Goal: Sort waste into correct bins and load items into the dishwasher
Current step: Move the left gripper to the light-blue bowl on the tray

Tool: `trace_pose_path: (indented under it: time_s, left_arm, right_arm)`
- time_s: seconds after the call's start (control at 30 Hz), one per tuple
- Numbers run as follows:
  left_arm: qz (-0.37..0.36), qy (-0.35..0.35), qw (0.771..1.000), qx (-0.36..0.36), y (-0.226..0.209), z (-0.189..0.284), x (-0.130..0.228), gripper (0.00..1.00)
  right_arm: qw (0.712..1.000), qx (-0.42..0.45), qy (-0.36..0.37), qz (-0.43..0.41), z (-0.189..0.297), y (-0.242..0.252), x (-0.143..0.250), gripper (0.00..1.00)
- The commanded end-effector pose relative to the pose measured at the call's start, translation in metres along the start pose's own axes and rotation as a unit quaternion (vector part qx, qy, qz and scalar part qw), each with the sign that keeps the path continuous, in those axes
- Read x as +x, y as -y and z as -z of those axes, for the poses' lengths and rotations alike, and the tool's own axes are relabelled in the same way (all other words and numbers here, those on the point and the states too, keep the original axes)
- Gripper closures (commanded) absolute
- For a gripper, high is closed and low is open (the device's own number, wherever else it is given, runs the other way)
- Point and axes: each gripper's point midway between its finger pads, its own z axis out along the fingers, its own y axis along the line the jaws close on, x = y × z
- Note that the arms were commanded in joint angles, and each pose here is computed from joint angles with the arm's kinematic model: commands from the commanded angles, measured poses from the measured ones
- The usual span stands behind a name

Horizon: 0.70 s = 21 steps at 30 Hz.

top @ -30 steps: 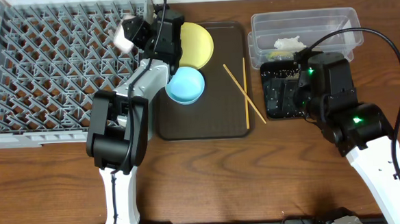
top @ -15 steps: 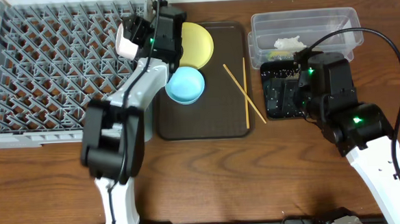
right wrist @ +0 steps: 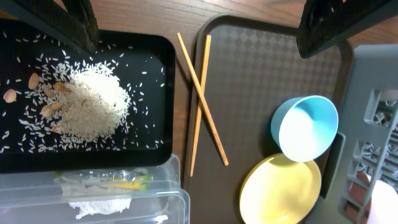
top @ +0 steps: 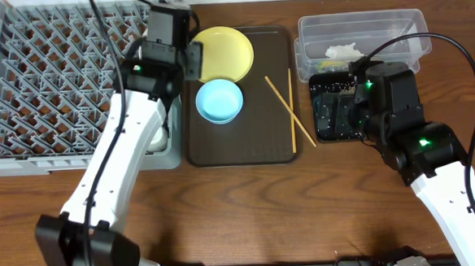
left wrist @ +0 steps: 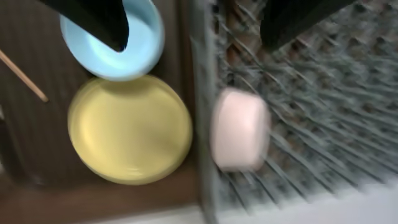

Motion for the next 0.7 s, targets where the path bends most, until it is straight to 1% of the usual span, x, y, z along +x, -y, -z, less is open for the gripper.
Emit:
trace_pose_path:
  time_s: [0.0, 0.13, 0.2, 0.3, 0.6, 0.63, 0.67]
  left_arm:
    - [0.042, -0.059, 0.996, 0.044, 0.018, -0.021, 0.031, 0.31]
    - [0.048, -0.1, 0.988, 0.105, 0.039, -0.039, 0.051, 0.31]
    - [0.051, -0.116, 0.985, 0.12, 0.045, -0.048, 0.058, 0.31]
    - [0.061, -0.14, 0.981, 0.117, 0.048, -0.066, 0.07, 0.31]
    - [0.056, -0.196, 0.973, 0.109, 0.056, -0.115, 0.107, 0.31]
    - [0.055, -0.202, 0.972, 0.108, 0.057, -0.12, 0.112, 0.32]
    - [0.055, -0.207, 0.971, 0.107, 0.057, -0.124, 0.115, 0.35]
  right_arm:
    - [1.0, 0.007, 0.006, -0.003, 0.001, 0.003, -0.004, 0.01]
    - [1.0, 0.007, 0.006, -0.003, 0.001, 0.003, -0.004, 0.01]
    - [1.0, 0.007, 0.006, -0.003, 0.001, 0.003, -0.004, 0.01]
    - [1.0, 0.007, 0.006, -0.003, 0.001, 0.003, -0.004, 0.01]
    - [1.0, 0.007, 0.006, -0.003, 0.001, 0.003, -0.004, 0.01]
    - [1.0, 0.007, 0.006, -0.003, 0.001, 0.003, -0.004, 0.01]
    - [1.0, 0.007, 0.006, -0.003, 0.001, 0.003, -0.004, 0.01]
